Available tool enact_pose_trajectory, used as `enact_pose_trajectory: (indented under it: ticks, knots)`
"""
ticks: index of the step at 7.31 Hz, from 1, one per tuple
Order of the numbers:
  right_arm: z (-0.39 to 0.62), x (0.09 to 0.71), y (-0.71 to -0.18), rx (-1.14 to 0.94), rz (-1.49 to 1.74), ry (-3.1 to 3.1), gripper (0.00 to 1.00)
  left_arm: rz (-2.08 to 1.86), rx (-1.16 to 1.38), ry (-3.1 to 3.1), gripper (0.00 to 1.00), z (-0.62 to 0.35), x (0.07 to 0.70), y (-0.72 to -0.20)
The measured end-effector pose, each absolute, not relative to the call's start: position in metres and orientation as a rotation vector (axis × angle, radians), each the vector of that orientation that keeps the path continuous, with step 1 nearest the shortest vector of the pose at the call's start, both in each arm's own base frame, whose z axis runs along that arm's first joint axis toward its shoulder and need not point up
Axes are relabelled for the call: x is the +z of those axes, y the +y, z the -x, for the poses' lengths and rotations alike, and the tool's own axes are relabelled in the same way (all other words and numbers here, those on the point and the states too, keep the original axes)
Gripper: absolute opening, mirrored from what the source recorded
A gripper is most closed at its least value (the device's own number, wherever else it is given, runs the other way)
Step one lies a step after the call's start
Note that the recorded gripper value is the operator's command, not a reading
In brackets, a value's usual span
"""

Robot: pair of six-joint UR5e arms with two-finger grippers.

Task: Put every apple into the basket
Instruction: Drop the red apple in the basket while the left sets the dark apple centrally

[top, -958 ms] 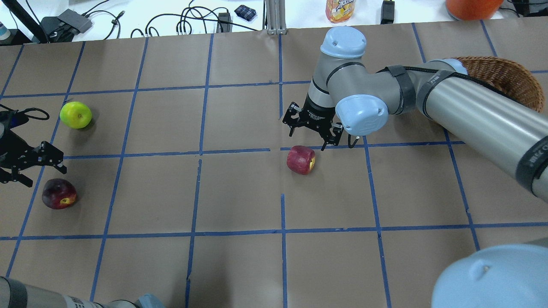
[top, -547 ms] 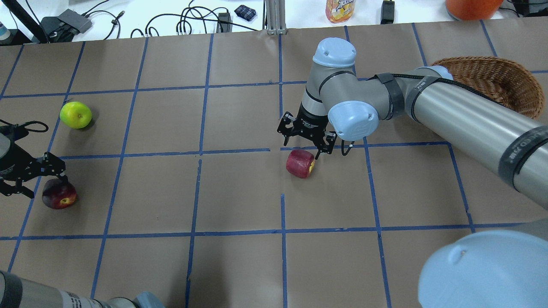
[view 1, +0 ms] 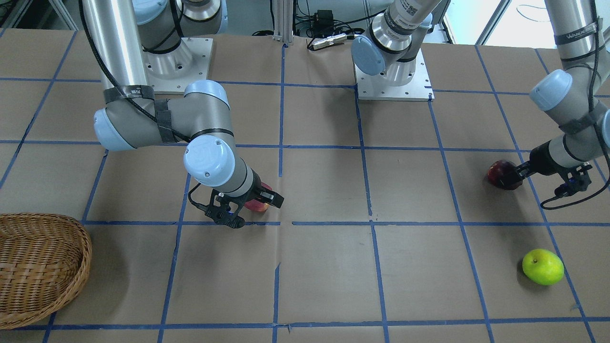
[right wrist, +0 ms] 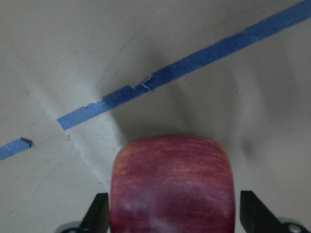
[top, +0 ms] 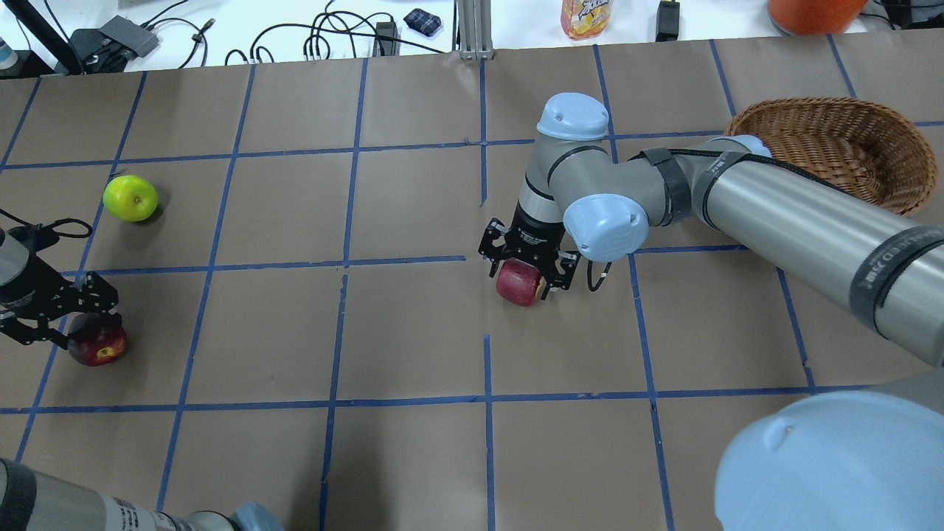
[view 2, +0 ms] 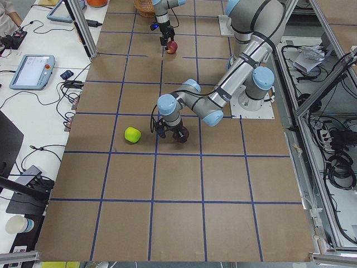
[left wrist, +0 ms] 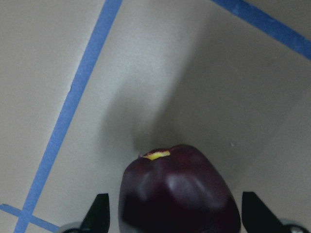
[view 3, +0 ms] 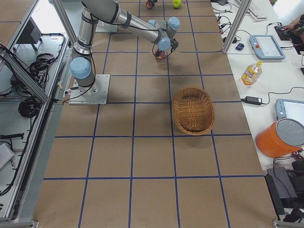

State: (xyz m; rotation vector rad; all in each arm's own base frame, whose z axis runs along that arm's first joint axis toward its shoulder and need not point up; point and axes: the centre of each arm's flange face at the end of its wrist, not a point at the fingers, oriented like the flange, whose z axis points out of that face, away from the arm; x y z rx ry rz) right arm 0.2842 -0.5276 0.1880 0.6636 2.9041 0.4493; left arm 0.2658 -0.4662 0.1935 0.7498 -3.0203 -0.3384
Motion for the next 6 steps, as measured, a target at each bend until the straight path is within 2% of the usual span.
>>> enact_pose_trajectory:
  ticks: [1, 2, 4, 6]
  knots:
    - [-0.283, 0.188, -0.527, 0.450, -0.679, 2.906, 0.00, -0.693, -0.342, -3.029, 0.07, -0.267, 0.196, -0.465]
    - [-0.282, 0.191, -0.528, 0.436, -0.698, 2.913, 0.00, -0.604, -0.348, -3.042, 0.00, -0.266, 0.202, -0.465]
    - [-0.271, 0.221, -0.538, 0.344, -0.714, 2.942, 0.00, -0.477, -0.359, -3.088, 0.00, -0.250, 0.235, -0.476]
    - [-0.208, 0.272, -0.575, 0.242, -0.730, 2.977, 0.00, -0.201, -0.305, -3.154, 0.00, -0.160, 0.285, -0.515]
